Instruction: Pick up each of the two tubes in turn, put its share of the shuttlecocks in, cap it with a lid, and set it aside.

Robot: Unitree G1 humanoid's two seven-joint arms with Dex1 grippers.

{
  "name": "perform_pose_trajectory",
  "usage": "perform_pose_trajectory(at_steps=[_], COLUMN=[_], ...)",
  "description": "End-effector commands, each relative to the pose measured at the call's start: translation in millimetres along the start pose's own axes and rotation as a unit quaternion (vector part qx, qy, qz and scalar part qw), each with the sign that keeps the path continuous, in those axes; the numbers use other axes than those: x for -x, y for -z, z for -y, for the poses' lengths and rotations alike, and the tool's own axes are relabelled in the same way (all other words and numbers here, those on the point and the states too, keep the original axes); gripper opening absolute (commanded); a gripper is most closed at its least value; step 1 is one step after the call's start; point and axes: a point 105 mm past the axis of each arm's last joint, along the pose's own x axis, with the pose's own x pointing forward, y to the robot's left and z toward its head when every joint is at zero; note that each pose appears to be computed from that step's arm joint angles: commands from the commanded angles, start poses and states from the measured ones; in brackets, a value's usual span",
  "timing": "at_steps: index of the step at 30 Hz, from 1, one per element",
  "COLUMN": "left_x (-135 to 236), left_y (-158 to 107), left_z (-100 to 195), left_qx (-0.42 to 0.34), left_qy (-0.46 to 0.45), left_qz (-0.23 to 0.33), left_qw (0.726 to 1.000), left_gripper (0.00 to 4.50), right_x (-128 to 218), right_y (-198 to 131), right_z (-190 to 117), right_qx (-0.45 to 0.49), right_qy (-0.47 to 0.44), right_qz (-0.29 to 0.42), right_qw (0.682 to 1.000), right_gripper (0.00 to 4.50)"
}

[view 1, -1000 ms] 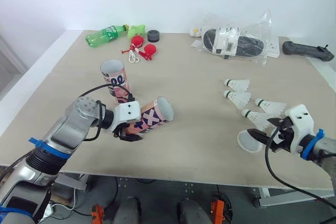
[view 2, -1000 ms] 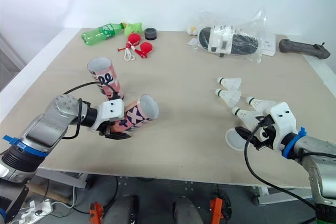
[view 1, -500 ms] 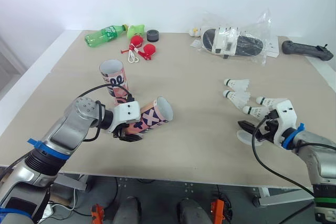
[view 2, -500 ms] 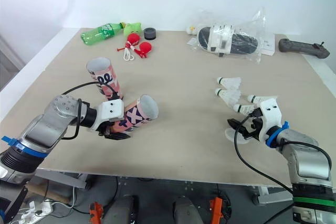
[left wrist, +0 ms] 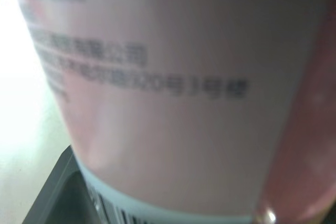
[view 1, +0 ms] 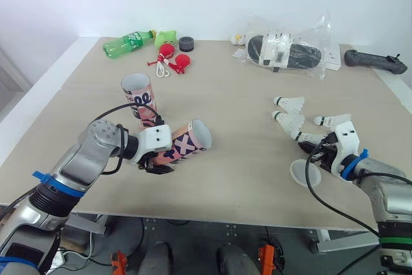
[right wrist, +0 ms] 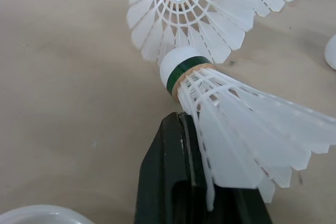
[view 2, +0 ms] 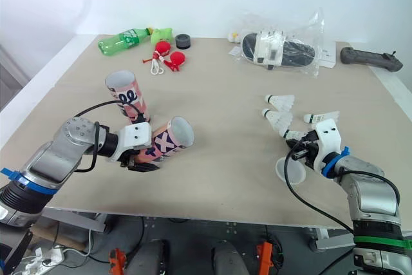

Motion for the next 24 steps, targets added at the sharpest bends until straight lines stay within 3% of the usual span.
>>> perform_pose_trajectory(at_steps=[1,13,19,24], left_x=[-4,-6,-9,-11], left_y=[4,4,3,3], left_z=[7,7,9,7], left_qx=[0.005,0.007,0.006,0.006], left_qy=[0.016,0.017,0.022,0.024], left_qz=[-0.005,-0.004,-0.002,-0.001], left_qw=[1.000,1.000,1.000,1.000], left_gripper=[3.12,3.12,3.12,3.12], right_x=[5,44,70,65], right_y=[-7,-39,-98,-135], right_z=[1,-11,-70,-117], right_qx=[0.006,0.063,0.141,0.220], right_qy=[0.000,-0.048,-0.183,-0.255], right_qz=[0.011,0.017,0.081,0.106], right_qw=[1.000,0.997,0.970,0.935], right_gripper=[0.06,0.06,0.06,0.06])
